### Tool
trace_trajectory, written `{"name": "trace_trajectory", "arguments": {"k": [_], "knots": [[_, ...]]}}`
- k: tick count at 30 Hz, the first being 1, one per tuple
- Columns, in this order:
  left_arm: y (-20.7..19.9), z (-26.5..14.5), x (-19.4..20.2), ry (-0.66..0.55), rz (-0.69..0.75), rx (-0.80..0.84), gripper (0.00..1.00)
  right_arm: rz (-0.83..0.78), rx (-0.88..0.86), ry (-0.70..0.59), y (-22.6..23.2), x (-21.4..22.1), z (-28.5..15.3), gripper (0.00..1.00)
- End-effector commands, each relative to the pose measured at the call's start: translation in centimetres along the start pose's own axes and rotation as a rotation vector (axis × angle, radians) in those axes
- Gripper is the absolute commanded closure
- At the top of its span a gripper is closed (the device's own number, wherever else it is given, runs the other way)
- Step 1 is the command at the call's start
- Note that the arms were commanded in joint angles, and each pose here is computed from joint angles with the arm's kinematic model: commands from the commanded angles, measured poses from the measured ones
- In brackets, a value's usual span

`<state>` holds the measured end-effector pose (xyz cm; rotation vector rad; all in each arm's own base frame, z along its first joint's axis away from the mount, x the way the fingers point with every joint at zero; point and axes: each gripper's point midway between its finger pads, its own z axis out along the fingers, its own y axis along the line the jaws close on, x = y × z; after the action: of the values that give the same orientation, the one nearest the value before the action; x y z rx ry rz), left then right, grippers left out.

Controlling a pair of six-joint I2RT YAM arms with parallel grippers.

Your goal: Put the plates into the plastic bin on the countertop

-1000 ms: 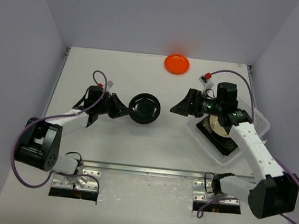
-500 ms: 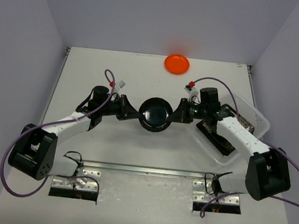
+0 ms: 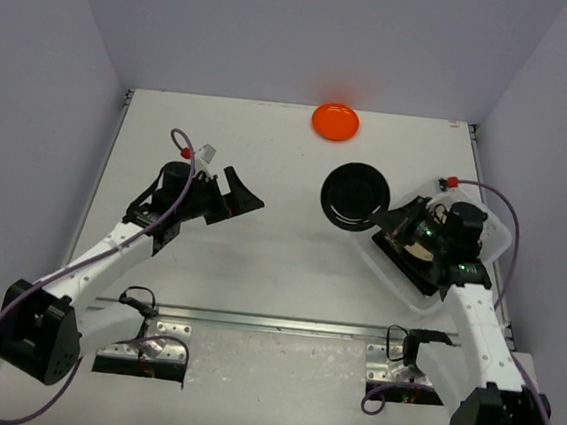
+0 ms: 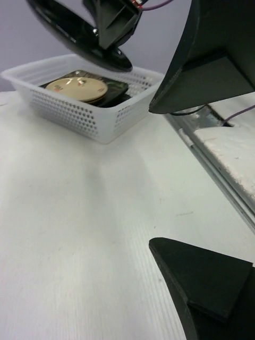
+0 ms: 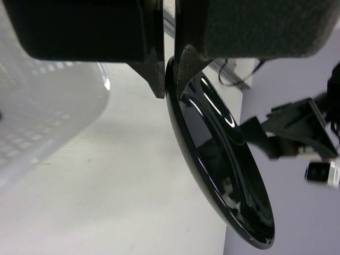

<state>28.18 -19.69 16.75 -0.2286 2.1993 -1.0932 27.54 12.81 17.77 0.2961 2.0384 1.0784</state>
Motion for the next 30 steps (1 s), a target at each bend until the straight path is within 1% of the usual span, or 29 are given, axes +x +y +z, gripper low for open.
{"name": "trace_trajectory", "arguments": {"k": [1, 4, 8, 14, 16, 20, 23, 24, 25, 26, 28, 29, 30], "knots": [[2.5, -3.8, -3.1, -0.209, 0.027, -0.243, 0.00, 0.064, 0.098, -0.137, -1.8, -2.8, -3.8, 1.00], [2.8, -4.3, -2.6, -0.212, 0.038, -0.247, 0.00, 0.122, 0.237, -0.249, -4.5, -4.3, -6.2, 1.00], [3.6, -4.7, -1.7, -0.179, 0.059, -0.267, 0.00, 0.178, 0.346, -0.352, -6.9, -5.2, -7.6, 1.00], [4.6, -5.8, -0.1, -0.145, 0.118, -0.282, 0.00, 0.287, 0.649, -0.524, -12.5, -6.6, -10.7, 1.00], [4.9, -5.8, 0.5, -0.131, 0.119, -0.280, 0.00, 0.315, 0.695, -0.524, -13.8, -6.7, -10.8, 1.00], [4.4, -5.5, 1.3, -0.095, 0.120, -0.237, 0.00, 0.344, 0.761, -0.508, -15.7, -7.1, -10.8, 1.00], [4.3, -5.5, 1.3, -0.091, 0.125, -0.232, 0.00, 0.354, 0.774, -0.493, -16.7, -7.1, -10.4, 1.00], [4.3, -5.4, 1.3, -0.091, 0.125, -0.231, 0.00, 0.360, 0.776, -0.475, -17.0, -6.8, -10.2, 0.84], [4.3, -5.3, 1.2, -0.091, 0.125, -0.229, 0.00, 0.366, 0.777, -0.456, -17.3, -6.4, -9.9, 0.64], [4.4, -5.2, 1.3, -0.088, 0.124, -0.231, 0.00, 0.362, 0.770, -0.449, -17.3, -6.4, -9.8, 0.51], [4.5, -5.0, 1.2, -0.084, 0.127, -0.232, 0.00, 0.352, 0.766, -0.436, -17.2, -6.3, -9.7, 0.22], [4.6, -4.9, 1.2, -0.083, 0.130, -0.236, 0.00, 0.342, 0.770, -0.440, -17.1, -6.4, -9.9, 0.10], [4.7, -4.8, 1.1, -0.081, 0.128, -0.241, 0.00, 0.331, 0.774, -0.451, -16.8, -6.6, -10.2, 0.08]]}}
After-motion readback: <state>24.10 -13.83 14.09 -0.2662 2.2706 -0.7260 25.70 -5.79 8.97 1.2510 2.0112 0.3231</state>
